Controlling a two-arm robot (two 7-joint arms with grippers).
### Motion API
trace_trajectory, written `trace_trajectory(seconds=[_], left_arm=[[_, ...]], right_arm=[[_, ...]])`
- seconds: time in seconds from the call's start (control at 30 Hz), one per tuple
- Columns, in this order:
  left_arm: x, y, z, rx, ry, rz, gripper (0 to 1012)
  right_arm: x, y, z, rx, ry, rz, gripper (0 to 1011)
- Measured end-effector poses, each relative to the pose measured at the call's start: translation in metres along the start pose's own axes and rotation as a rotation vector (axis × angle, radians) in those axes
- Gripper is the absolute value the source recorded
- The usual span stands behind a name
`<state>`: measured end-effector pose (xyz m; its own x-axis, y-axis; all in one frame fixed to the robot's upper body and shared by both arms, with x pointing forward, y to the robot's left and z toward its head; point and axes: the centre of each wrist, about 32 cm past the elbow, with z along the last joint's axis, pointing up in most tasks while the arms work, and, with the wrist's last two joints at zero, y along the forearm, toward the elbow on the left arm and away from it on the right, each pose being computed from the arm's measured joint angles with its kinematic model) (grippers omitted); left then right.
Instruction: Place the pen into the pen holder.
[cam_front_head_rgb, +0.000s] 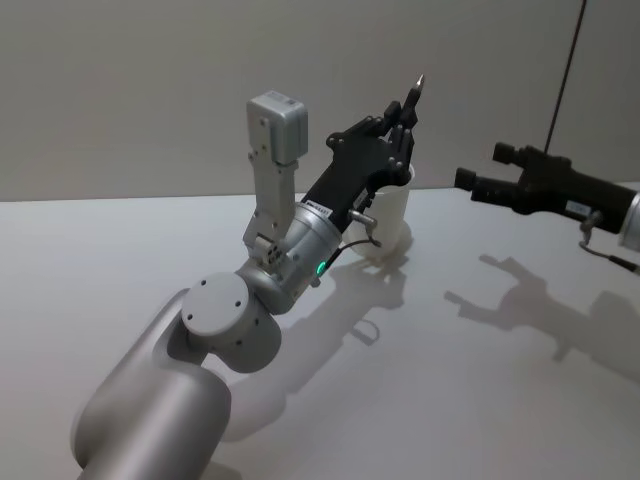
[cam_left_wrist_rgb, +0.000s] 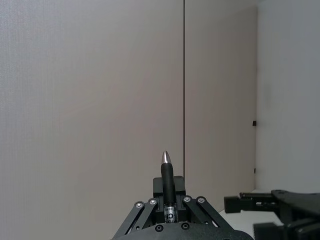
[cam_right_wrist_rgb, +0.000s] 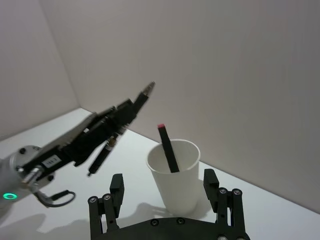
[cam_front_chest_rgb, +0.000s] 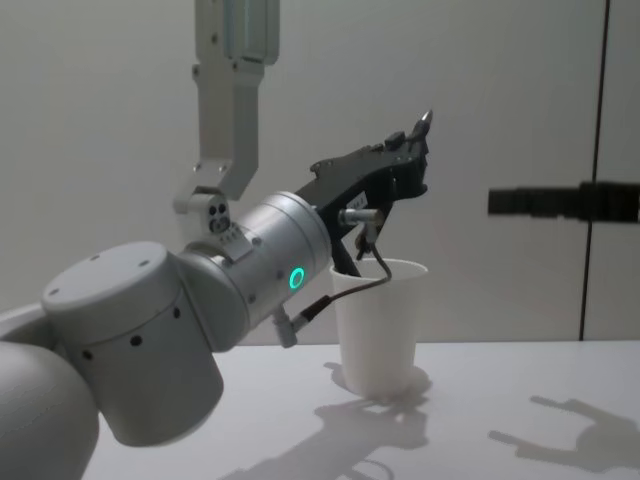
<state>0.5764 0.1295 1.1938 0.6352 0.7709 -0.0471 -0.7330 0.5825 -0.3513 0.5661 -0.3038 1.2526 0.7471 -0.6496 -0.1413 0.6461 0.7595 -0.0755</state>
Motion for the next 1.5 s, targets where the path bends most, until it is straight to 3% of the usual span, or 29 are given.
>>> trace_trajectory(seconds=[0.27,0.67,1.03,1.5], left_arm=[[-0.0001,-0.0001,0.0001,0.001,0.0,-0.001,123],[-0.0001,-0.0001,0.0001,0.001,0.0,-0.001,123],[-0.0001,-0.0001,0.0001,0.001,0.0,-0.001,123],[0.0,-0.0001,0.0001,0.0,0.001,-0.001,123]], right_arm=[[0.019,-0.013,0.003,0.106,0.028,0.111,1001],[0.04,-0.023,0.002,0.173,0.092,0.129,1001],[0.046,-0.018,0.0,0.148,0.207,0.112,1001],[0.047,0.02,-0.003,0.068,0.368,0.198,1001]])
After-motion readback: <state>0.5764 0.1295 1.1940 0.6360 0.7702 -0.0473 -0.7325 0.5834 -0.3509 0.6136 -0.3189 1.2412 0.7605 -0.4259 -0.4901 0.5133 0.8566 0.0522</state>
